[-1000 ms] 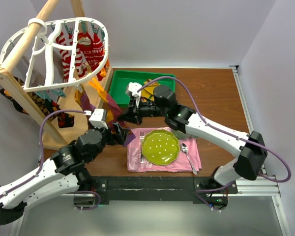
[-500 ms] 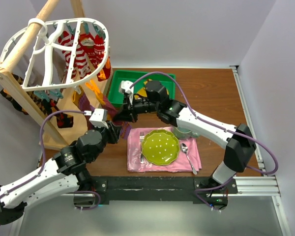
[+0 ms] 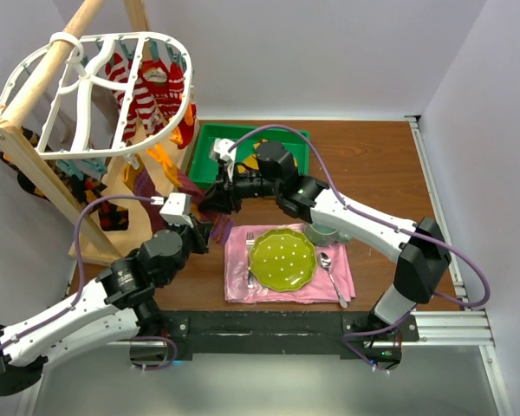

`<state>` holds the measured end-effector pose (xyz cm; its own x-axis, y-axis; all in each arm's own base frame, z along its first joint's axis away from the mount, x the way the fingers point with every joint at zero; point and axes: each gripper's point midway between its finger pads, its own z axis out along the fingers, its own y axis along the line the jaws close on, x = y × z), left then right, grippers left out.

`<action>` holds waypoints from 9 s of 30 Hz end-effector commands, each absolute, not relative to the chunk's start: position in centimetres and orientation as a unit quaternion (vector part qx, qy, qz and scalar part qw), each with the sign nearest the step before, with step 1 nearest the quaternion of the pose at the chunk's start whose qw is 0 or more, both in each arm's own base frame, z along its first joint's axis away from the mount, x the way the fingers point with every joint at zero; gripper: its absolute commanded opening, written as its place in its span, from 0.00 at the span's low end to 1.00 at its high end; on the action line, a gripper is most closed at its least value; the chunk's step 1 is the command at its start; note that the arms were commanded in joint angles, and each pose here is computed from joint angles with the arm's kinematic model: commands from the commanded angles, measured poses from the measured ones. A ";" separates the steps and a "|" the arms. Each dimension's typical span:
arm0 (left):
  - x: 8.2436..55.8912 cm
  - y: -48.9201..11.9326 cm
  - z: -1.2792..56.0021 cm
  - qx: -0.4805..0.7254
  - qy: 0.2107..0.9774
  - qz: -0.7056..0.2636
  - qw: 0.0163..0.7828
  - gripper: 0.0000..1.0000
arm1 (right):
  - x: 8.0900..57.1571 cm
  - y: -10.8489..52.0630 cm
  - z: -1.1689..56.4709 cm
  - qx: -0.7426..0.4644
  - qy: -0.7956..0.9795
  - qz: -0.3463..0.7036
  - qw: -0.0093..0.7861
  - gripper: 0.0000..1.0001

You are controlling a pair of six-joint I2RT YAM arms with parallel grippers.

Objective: Remove the socks clipped to the hanger
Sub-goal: Remove the sock from the hanger, then place the sock in the bin.

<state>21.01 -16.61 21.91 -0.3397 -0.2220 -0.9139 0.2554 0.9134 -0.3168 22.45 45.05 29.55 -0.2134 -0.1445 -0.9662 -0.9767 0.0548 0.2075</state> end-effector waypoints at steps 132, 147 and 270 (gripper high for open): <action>29.0 -10.7 44.2 -0.209 0.642 -0.175 0.717 0.68 | 26.7 43.2 28.7 -0.301 0.705 0.338 0.546 0.00; 29.1 -10.1 43.7 -0.218 0.658 -0.172 0.700 0.67 | 26.3 43.8 29.0 -0.304 0.704 0.353 0.536 0.00; 21.0 -19.4 43.3 0.161 0.662 -0.359 0.638 0.76 | 31.6 42.5 28.6 -0.221 0.686 0.411 0.558 0.78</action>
<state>22.37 -19.65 40.54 -0.1857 -0.2279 -0.9558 0.6251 0.7231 -0.2939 37.40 38.09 24.12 -0.3439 0.0569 -0.9373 -0.6254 0.7307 0.2738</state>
